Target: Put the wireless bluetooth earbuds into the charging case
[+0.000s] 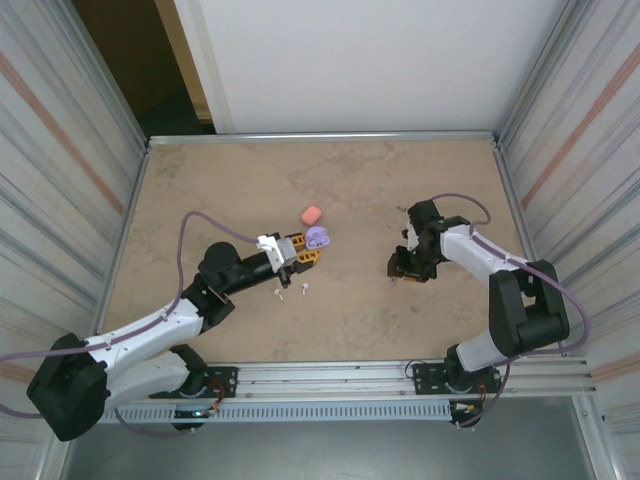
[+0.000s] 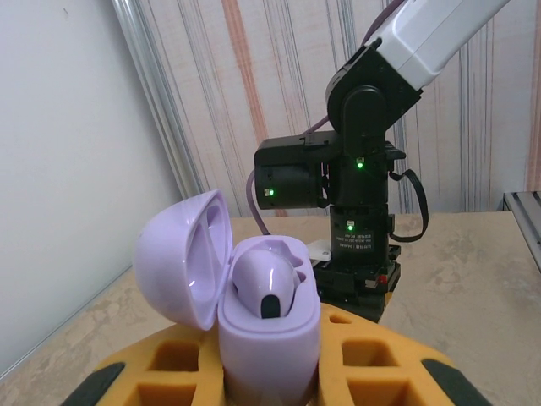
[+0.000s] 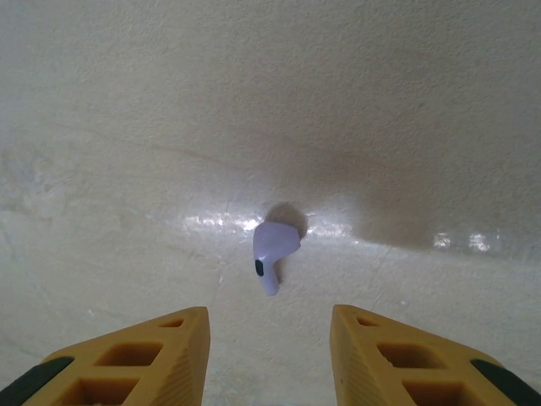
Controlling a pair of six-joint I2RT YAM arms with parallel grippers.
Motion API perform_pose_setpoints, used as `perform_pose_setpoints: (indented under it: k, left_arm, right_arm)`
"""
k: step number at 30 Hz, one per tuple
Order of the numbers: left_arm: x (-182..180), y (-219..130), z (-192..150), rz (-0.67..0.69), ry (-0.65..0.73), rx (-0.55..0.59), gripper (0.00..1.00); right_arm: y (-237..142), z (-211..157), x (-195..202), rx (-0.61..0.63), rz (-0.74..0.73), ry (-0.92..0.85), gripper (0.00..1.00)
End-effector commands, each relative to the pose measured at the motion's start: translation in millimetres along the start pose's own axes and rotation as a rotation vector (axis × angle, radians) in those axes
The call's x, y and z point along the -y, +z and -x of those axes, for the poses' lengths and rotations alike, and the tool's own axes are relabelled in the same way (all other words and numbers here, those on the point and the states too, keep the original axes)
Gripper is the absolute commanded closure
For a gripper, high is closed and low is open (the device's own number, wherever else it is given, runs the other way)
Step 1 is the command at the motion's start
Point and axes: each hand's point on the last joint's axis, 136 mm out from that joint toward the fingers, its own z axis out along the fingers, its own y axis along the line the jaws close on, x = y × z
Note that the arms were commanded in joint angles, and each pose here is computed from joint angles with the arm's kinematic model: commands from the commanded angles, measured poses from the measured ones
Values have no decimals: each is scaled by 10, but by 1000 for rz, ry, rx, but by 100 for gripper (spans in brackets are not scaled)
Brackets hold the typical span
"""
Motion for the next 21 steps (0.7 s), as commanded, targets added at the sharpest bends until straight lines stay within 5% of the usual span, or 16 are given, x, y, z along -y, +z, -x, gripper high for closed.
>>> perform_pose_setpoints:
  k: [1, 21]
  left_arm:
    - [-5, -27, 113, 9, 33, 31, 100]
    - [3, -42, 111, 6, 33, 25, 100]
  right_arm:
    - [0, 56, -6, -5, -39, -33, 60]
    - [240, 96, -37, -72, -112, -76, 65]
